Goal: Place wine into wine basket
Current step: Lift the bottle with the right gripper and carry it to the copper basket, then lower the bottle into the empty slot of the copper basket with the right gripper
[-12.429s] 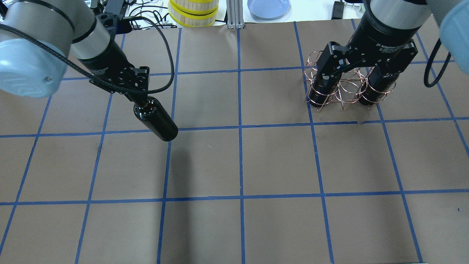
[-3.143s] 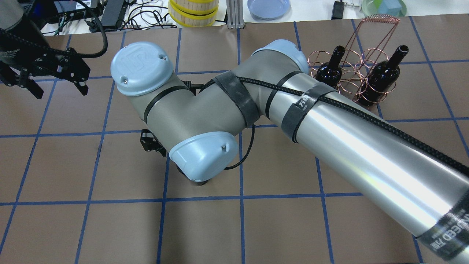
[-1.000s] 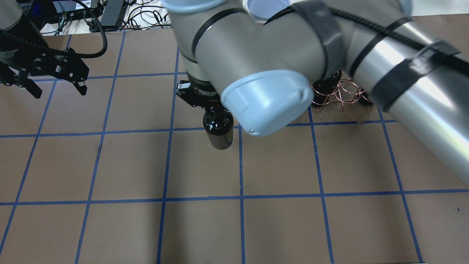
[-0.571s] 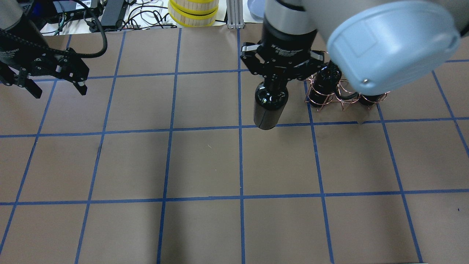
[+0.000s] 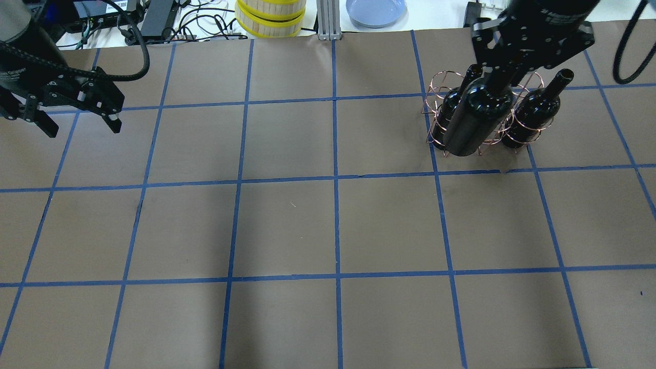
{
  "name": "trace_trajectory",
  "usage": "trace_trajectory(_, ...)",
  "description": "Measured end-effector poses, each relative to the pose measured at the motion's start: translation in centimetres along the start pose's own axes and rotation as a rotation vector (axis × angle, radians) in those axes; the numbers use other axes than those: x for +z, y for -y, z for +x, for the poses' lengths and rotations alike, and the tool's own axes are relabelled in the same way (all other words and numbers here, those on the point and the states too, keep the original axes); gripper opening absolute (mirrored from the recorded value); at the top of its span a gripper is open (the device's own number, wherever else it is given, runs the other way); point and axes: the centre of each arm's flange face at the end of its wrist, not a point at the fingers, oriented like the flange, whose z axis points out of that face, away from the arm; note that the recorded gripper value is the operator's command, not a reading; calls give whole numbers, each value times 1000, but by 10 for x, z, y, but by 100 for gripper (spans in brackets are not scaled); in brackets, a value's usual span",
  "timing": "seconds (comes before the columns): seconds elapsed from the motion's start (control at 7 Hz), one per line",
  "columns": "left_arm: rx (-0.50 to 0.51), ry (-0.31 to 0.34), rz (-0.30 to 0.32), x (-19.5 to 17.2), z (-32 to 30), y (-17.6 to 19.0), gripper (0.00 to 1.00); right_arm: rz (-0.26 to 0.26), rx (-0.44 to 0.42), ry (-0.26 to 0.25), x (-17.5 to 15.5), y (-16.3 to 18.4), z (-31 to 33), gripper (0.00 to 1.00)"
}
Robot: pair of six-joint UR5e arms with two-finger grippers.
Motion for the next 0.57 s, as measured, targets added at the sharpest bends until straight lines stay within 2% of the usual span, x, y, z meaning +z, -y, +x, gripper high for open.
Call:
trace_trajectory(0.29,2,0,0,0,1,0,100,-4,-29,-7,4,16,51,27)
trace_trajectory(0.57,-2,-6,-1,0,7,0,100,-1,-59,-10,10,41,65,27)
